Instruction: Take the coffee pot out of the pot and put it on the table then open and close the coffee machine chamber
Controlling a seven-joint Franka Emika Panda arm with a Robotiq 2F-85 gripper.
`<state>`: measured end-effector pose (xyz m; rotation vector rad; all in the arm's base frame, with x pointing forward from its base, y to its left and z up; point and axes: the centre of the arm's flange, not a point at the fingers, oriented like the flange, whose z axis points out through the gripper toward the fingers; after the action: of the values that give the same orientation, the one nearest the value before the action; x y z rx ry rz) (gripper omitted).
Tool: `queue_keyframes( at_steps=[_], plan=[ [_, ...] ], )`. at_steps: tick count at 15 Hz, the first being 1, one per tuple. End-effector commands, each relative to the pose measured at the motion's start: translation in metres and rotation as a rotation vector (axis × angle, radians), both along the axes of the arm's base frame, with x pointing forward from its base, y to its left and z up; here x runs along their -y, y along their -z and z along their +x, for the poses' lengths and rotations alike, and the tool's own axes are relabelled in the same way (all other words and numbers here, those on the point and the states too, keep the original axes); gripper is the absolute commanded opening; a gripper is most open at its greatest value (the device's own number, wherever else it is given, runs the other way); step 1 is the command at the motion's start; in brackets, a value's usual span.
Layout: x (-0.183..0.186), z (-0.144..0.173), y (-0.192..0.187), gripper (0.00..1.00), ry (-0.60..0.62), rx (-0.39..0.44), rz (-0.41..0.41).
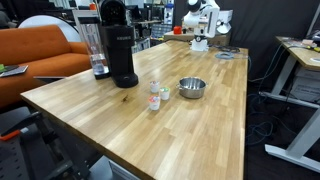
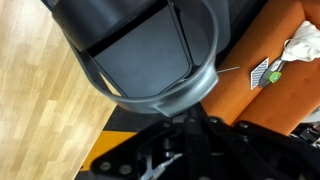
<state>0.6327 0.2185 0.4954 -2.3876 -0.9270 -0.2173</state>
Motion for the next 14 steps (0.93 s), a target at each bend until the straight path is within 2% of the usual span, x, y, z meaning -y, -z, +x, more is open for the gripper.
queue_keyframes(
  at_steps=[1, 8, 14],
  plan=[
    [-0.003, -0.013, -0.008, 0.0, -0.032, -0.029, -0.009],
    [-0.012, -0.021, -0.02, 0.0, -0.058, -0.033, -0.017],
    [-0.018, -0.018, -0.007, 0.0, -0.061, -0.062, -0.022]
  ],
)
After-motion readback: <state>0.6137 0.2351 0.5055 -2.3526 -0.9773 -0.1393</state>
